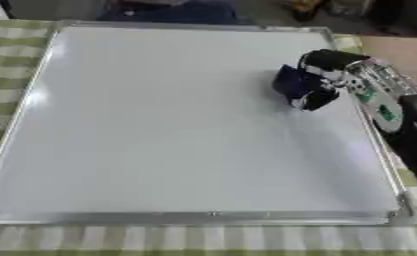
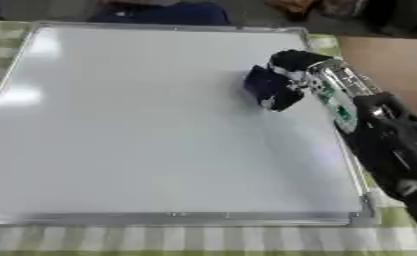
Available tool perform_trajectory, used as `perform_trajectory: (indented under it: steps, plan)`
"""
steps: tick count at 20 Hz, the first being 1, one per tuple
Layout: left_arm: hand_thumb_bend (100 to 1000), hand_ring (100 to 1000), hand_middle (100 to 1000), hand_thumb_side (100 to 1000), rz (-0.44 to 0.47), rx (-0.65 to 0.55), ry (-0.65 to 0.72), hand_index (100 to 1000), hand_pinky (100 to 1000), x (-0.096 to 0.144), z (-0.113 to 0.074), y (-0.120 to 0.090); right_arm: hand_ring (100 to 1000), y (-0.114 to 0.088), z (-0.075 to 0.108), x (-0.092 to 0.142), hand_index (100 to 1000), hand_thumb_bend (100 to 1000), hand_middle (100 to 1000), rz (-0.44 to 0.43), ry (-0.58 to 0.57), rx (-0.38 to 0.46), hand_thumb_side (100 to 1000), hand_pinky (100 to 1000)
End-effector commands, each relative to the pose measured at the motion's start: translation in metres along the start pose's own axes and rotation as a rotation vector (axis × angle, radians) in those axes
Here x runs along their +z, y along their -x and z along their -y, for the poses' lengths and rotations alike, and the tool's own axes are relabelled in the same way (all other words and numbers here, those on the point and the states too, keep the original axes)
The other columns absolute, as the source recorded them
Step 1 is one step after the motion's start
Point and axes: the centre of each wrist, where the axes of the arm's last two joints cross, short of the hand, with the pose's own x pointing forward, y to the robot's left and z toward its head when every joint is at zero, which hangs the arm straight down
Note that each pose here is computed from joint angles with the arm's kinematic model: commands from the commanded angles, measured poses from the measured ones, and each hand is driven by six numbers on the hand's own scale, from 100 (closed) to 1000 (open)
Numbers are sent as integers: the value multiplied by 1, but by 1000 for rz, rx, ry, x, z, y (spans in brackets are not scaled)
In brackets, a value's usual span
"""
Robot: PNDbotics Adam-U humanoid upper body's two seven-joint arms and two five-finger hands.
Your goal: Wipe the whiteboard clean with a brush.
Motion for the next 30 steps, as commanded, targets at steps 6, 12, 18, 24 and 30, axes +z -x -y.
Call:
perform_trajectory:
  steps: [6, 12, 18, 24, 30]
  plan:
    - [193, 820, 804, 1000, 33, -5, 19, 620, 632, -5, -1, -7, 696, 15, -21, -3, 355, 100, 325, -97, -41, 12, 282, 618]
    - [193, 820, 805, 1000, 33, -5, 22, 620, 632, -6, -1, -7, 689, 18, -20, 1, 354, 100, 317, -126, -20, 3, 278, 611]
    - [192, 821, 805, 1000, 31, -6, 23, 620, 632, -5, -1, -7, 691, 16, -21, 3, 352, 100, 314, -115, -20, 6, 258, 612]
    - [192, 821, 805, 1000, 32, -8, 23, 620, 633, -5, -1, -7, 692, 6, -19, 10, 338, 100, 301, -17, -34, 71, 194, 612]
    - [192, 821, 805, 1000, 33, -9, 22, 620, 633, -6, -2, -7, 689, 0, -16, 14, 332, 100, 291, 32, -40, 121, 172, 609]
